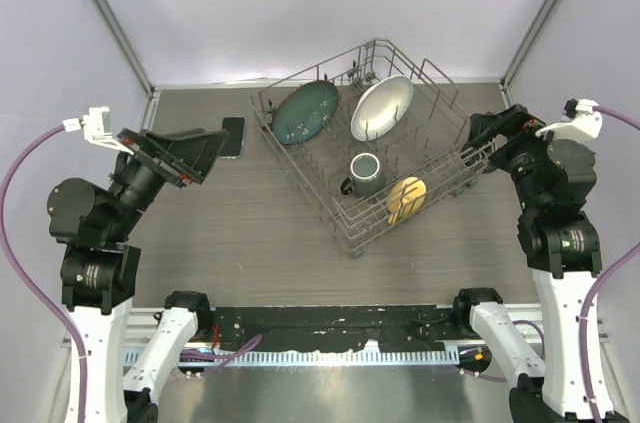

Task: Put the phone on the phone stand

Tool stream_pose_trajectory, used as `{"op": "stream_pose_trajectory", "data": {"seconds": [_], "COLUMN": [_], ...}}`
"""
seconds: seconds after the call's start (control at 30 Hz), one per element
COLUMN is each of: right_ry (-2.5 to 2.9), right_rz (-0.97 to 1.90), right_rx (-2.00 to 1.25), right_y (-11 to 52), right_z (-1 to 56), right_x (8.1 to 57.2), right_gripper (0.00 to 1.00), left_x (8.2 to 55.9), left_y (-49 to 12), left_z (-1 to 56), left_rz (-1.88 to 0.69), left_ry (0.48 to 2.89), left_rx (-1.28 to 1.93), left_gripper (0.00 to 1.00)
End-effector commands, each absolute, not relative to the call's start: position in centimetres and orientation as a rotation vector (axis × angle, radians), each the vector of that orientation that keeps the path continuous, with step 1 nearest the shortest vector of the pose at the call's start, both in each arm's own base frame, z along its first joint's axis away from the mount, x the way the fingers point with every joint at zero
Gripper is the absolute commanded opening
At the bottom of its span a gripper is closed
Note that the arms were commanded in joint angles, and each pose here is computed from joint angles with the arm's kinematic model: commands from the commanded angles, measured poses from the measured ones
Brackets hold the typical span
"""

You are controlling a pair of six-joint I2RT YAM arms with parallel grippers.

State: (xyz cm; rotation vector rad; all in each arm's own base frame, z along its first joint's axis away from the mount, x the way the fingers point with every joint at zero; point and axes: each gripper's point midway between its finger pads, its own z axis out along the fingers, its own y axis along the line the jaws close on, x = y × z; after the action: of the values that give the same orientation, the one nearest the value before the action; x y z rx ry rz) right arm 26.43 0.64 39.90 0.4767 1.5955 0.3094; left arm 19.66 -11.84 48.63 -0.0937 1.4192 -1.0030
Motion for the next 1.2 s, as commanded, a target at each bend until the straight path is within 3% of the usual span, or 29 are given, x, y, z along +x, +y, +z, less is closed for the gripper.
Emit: {"op": "stream_pose_trajectory", "data": {"seconds": [0.0,0.4,0.63,0.87,1.17], "right_ry": [1.603,1.659,1.662,1.626,1.609], "right_rz": [0.337,0.144,-0.043,0.256,0.594], "right_rx": [0.49,0.549,0.717,1.009,1.067], "right_y": [0.9,-1.8,-8.8,-15.5,-14.5], "right_z": [38.5,38.1,36.7,32.1,27.9], "right_x": [27.8,32.7,36.1,38.0,40.6], "right_gripper": [1.0,0.99,0.99,0.97,0.94], "left_x": [19.2,20.4,21.1,21.4,21.5], "left_y": [-12.8,-13.5,-14.4,-14.6,-14.9], "left_z": [49.1,48.0,46.7,45.8,44.7], "left_rz": [-1.081,-1.095,-1.156,-1.177,-1.206], "left_ry": [1.384,1.461,1.51,1.519,1.522], "left_rx": [-0.049,-0.02,-0.018,-0.022,-0.009], "left_gripper": [1.0,1.0,1.0,1.0,1.0]}}
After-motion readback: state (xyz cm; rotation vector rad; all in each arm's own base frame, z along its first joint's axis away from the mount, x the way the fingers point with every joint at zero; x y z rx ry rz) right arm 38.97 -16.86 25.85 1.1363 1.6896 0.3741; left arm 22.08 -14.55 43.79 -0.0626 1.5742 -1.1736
